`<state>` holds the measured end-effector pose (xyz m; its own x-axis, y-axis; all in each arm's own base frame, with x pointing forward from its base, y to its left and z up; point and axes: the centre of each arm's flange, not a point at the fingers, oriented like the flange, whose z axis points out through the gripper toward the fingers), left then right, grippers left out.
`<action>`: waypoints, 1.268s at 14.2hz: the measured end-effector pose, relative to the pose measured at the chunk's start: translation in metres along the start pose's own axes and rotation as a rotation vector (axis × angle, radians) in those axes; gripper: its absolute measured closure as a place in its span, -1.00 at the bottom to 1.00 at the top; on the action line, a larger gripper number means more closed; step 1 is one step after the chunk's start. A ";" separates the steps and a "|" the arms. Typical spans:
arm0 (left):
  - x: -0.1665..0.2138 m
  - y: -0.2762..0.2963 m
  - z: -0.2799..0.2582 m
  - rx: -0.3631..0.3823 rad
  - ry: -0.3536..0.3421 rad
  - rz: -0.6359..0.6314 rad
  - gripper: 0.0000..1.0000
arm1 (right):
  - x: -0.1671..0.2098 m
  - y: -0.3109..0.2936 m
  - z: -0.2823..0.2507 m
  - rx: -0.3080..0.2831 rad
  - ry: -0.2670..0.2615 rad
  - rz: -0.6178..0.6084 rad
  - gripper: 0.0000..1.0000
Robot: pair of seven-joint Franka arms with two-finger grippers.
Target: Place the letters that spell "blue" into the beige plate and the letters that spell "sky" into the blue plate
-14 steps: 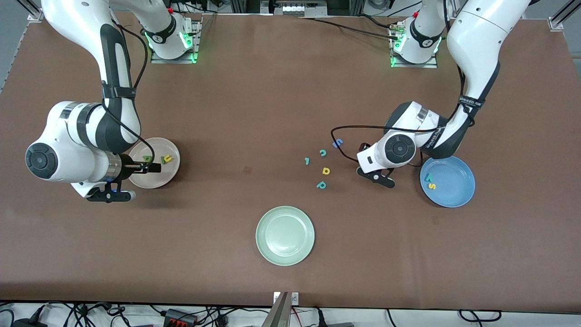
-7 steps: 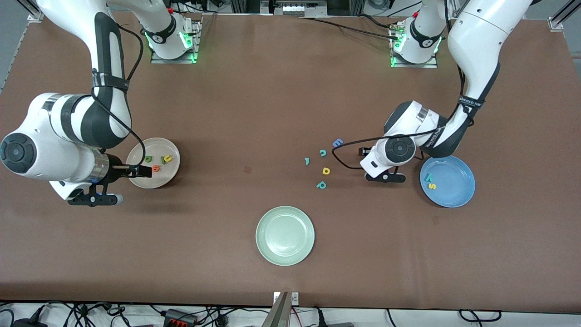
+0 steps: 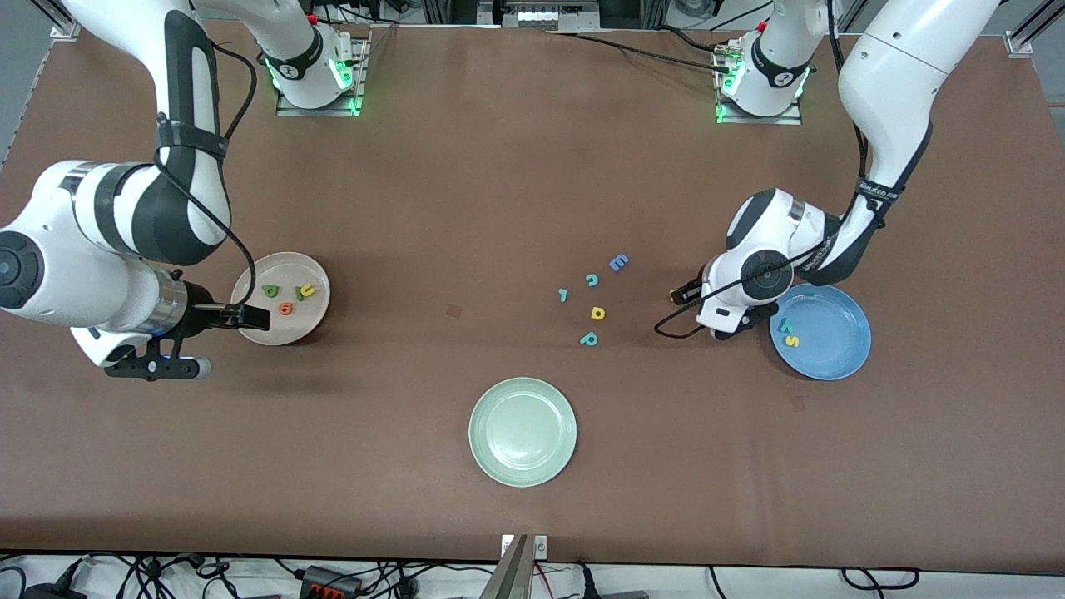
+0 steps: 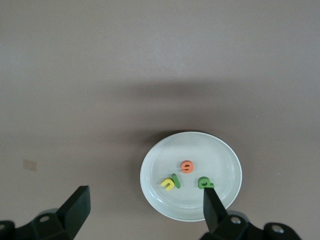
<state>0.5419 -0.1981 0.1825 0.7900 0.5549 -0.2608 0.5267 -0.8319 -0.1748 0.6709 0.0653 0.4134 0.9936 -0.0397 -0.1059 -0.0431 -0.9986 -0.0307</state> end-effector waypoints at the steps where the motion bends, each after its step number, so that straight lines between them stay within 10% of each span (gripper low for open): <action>1: -0.011 0.008 -0.002 -0.009 0.000 -0.069 -0.76 | -0.002 0.000 -0.005 -0.008 0.005 0.001 -1.00; 8: -0.051 0.034 0.006 -0.053 0.016 -0.220 -0.38 | -0.018 -0.004 -0.058 -0.109 0.063 -0.060 -1.00; 18: -0.044 0.029 0.012 -0.111 0.101 -0.327 -0.25 | -0.059 0.081 -0.174 -0.059 0.158 0.024 -1.00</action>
<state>0.5191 -0.2468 0.1773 0.5984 0.7933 -0.1124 0.7829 -0.6087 -0.1283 0.6274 -0.0195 0.5903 0.9967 -0.0635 0.0515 -0.0650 -0.9975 0.0287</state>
